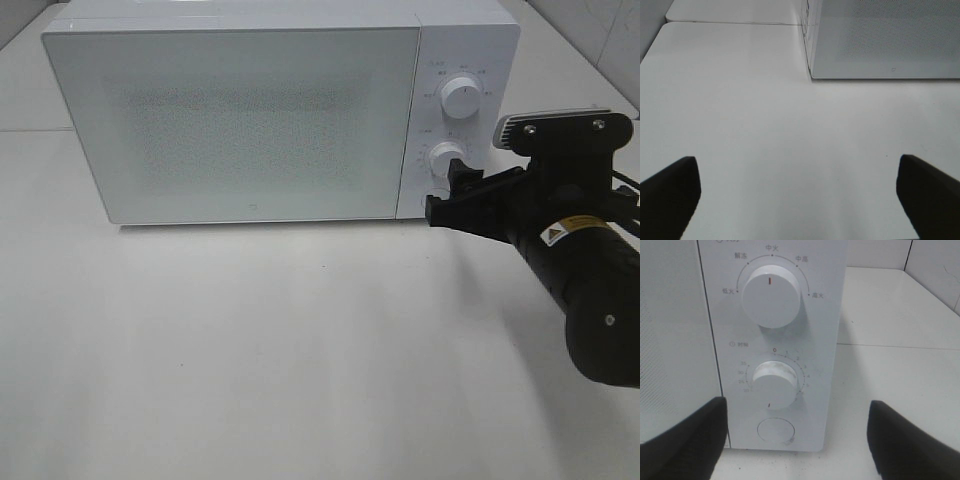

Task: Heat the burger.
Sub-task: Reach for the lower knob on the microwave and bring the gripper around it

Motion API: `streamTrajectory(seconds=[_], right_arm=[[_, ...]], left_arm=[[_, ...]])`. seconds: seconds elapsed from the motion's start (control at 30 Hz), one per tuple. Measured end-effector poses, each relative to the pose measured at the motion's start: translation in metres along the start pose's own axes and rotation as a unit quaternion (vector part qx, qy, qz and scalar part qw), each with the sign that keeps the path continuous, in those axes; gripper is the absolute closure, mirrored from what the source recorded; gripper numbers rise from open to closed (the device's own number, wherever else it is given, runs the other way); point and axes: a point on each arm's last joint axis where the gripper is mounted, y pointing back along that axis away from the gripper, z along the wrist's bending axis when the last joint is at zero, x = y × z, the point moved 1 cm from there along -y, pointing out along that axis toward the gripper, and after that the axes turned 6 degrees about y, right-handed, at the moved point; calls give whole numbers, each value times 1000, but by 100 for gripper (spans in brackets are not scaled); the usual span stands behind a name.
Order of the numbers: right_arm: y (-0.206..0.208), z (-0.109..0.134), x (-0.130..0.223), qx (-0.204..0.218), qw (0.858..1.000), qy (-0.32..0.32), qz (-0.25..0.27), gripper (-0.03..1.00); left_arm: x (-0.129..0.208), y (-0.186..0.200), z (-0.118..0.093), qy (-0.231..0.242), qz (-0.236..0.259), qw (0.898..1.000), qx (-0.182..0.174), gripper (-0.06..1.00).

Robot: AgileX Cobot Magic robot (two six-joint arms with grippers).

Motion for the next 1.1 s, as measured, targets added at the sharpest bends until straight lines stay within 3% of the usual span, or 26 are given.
streamTrajectory(seconds=[0.73, 1.1], right_arm=[[-49, 27, 19, 25, 1000, -8, 8, 22], [-70, 29, 27, 37, 999, -10, 7, 22]], left_arm=[[0, 0, 0, 0, 0, 1000, 0, -5], [0, 0, 0, 0, 0, 1000, 0, -5]])
